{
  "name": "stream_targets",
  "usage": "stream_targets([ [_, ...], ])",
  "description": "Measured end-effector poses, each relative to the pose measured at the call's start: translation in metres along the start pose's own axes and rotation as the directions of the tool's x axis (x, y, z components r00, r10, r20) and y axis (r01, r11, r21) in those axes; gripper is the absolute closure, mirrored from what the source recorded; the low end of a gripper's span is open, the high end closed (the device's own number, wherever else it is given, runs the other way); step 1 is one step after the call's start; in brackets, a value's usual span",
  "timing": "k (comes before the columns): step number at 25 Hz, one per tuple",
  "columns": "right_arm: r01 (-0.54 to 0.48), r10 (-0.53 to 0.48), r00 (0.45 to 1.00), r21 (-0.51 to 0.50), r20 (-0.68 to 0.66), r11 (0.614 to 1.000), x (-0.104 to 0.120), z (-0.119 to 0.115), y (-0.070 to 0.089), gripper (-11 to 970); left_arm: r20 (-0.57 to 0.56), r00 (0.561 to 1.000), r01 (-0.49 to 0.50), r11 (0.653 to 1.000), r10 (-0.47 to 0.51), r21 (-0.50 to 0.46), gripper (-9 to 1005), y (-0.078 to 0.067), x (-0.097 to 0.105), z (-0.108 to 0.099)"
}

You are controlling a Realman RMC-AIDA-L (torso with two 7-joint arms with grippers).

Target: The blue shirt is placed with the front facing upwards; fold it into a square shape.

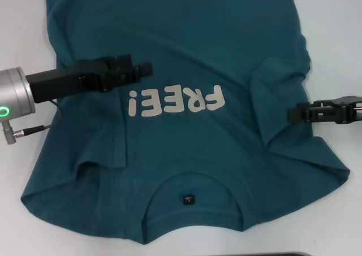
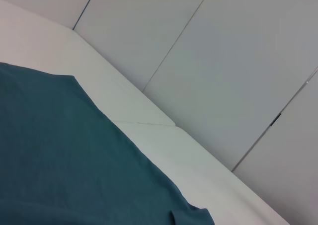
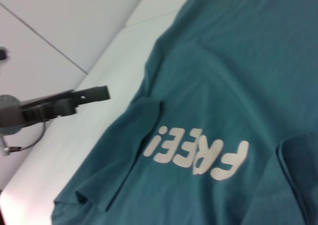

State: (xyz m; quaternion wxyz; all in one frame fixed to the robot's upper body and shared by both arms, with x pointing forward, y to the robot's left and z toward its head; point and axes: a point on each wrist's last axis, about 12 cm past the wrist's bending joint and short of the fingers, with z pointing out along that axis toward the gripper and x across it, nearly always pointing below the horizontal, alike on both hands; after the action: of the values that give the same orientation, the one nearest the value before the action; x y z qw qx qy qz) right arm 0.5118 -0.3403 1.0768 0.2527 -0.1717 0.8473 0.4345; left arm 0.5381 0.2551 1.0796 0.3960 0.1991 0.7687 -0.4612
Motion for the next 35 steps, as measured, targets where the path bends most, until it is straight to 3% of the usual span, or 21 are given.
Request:
stream_targets([
  [22, -0.096, 0.098, 0.995, 0.084, -0.029, 0.992, 0.007, 0.002, -0.01, 248, -0.005, 1.0, -0.002, 1.0, 0.002, 0.002, 179, 0.0, 0.001, 0.0],
  [35, -0.073, 0.076, 0.997, 0.1, -0.027, 0.992, -0.01, 0.03, -0.007, 242, -0.004, 1.0, -0.002, 1.0, 0.002, -0.002, 178, 0.001, 0.0, -0.001],
])
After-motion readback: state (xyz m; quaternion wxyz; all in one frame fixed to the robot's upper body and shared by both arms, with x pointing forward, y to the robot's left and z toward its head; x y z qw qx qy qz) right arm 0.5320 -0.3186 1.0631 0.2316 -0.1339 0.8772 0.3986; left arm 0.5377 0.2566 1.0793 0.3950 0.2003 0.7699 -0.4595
